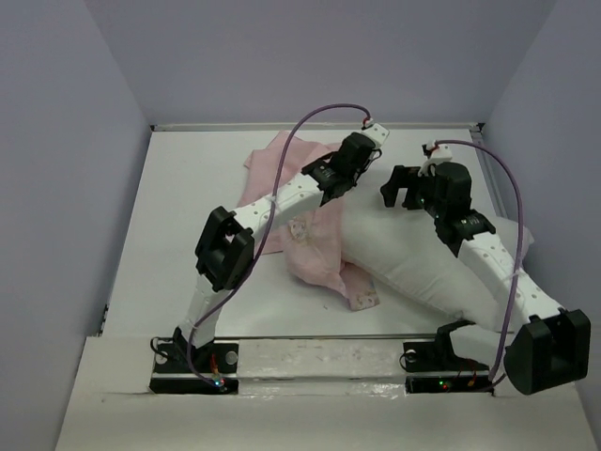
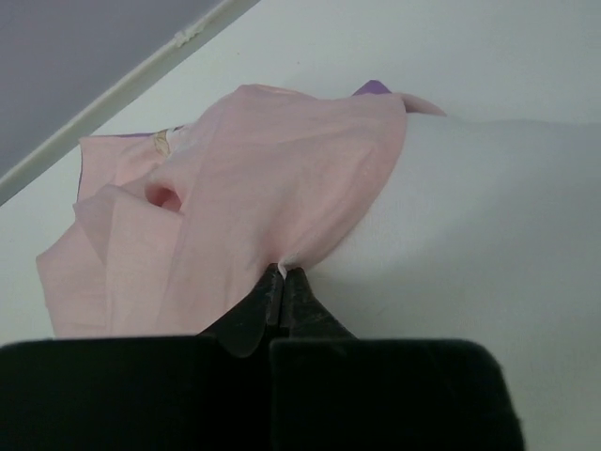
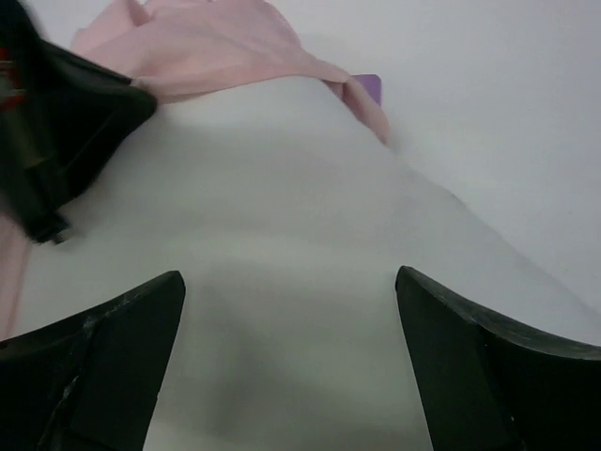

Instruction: Put the pillow into the pillowcase

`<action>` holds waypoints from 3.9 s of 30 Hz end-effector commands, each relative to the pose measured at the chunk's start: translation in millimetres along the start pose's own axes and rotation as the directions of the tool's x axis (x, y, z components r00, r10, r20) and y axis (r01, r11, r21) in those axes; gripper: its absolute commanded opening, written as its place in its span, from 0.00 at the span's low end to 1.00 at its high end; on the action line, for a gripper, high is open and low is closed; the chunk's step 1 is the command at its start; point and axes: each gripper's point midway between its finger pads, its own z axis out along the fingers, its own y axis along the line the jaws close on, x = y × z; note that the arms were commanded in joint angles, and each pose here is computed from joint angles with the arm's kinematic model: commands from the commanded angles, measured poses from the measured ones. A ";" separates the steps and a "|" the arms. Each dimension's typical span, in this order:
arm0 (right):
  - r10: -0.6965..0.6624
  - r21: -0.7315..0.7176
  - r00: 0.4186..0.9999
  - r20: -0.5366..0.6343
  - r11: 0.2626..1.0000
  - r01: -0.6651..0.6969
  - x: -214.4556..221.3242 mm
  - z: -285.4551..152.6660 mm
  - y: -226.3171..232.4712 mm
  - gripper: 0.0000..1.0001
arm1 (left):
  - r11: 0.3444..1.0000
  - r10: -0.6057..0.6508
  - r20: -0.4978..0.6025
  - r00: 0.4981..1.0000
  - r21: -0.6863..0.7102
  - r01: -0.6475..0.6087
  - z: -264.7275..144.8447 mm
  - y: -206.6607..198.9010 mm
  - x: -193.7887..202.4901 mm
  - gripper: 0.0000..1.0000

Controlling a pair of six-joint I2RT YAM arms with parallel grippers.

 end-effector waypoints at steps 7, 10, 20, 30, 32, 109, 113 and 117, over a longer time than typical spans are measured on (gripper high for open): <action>-0.054 -0.421 0.991 -0.125 0.907 -0.004 28.2 53.9 48.9 0.97 | 0.940 -0.309 0.291 0.905 0.238 0.245 -76.6 6.7 -106.9 0.00; 0.008 -0.673 0.996 -0.085 0.737 -0.063 19.1 25.8 95.8 0.45 | 0.879 -0.382 0.294 0.876 0.408 0.246 -95.3 -16.5 -125.8 0.00; 0.205 -0.825 0.970 0.131 0.565 -0.009 -54.7 -74.1 138.0 0.00 | 0.592 -0.568 0.244 0.786 0.784 0.184 -191.3 -55.5 -170.6 0.00; 0.316 -0.824 0.938 0.145 0.564 -0.063 -64.4 -60.2 135.2 0.00 | 0.335 -0.662 0.208 0.720 0.942 0.036 -305.1 -90.5 -203.3 0.00; 0.343 -0.783 0.927 0.154 0.614 -0.098 -70.5 -43.7 126.9 0.00 | 0.287 -0.669 0.182 0.721 0.958 0.025 -324.6 -101.9 -204.8 0.00; -0.501 -0.064 0.752 -0.429 0.847 0.528 143.9 63.9 99.7 0.88 | 0.626 -0.778 0.081 0.623 0.182 0.758 -53.3 -19.1 195.0 0.62; -0.430 -0.023 0.814 -0.391 0.888 0.458 135.3 74.0 110.7 0.01 | 0.620 -0.782 0.087 0.617 0.197 0.759 -45.1 -18.8 190.4 0.17; -0.201 -0.063 0.962 -0.186 0.979 0.193 64.3 70.4 143.3 0.00 | 0.582 -0.798 0.071 0.599 0.350 0.734 -67.3 -31.8 169.9 0.00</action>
